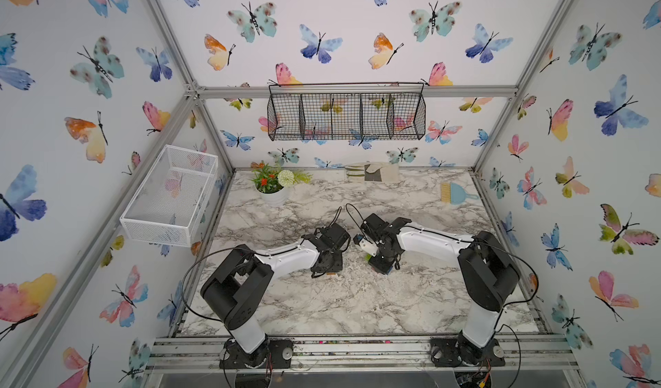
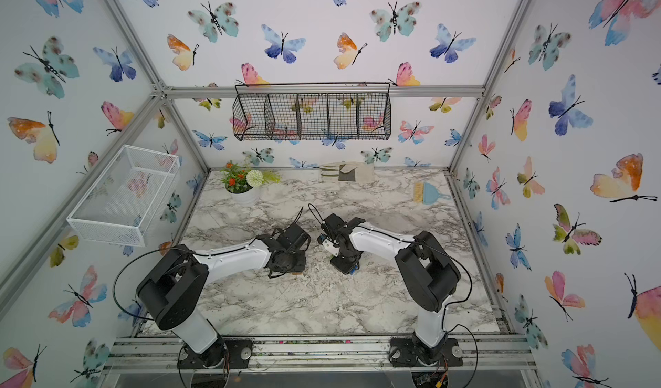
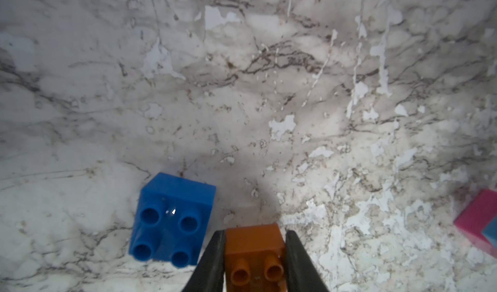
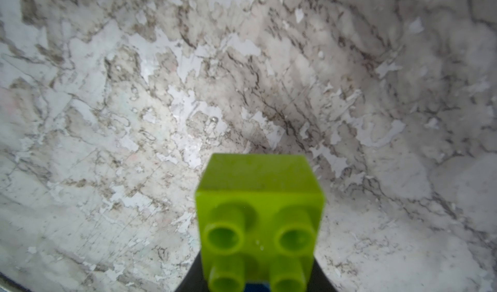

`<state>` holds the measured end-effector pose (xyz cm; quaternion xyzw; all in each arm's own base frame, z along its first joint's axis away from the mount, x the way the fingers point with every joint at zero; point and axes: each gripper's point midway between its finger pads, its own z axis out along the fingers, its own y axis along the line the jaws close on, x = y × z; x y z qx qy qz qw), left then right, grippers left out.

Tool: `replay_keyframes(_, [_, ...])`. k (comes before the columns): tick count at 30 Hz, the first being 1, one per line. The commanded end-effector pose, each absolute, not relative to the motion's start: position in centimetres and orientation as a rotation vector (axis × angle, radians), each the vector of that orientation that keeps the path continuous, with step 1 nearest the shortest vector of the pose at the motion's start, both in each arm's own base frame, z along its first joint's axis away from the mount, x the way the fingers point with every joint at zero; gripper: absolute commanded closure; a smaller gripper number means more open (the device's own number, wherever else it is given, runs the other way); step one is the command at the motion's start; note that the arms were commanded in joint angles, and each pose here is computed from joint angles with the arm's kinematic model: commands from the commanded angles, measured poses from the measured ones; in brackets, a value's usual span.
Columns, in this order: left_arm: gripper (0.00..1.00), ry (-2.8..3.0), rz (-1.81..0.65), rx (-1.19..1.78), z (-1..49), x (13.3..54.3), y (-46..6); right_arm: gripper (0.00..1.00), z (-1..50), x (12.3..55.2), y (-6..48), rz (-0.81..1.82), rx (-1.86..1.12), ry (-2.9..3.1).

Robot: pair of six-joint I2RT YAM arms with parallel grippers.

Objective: Assemble the letter y with lego
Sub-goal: Place the lego brick at the center of the board.

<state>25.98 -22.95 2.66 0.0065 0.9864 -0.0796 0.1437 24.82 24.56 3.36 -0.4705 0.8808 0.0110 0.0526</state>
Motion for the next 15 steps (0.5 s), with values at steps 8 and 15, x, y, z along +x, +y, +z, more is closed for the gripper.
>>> replay_keyframes(8, [0.59,2.871,-0.278,0.058,2.5,24.5,-24.8,0.67,2.7,24.6,24.7,0.043,-1.396,2.717])
replay_keyframes(15, [0.48,2.866,-0.28,0.054,2.7,24.5,-24.9,0.6,2.7,24.9,25.5,0.081,-1.381,2.72])
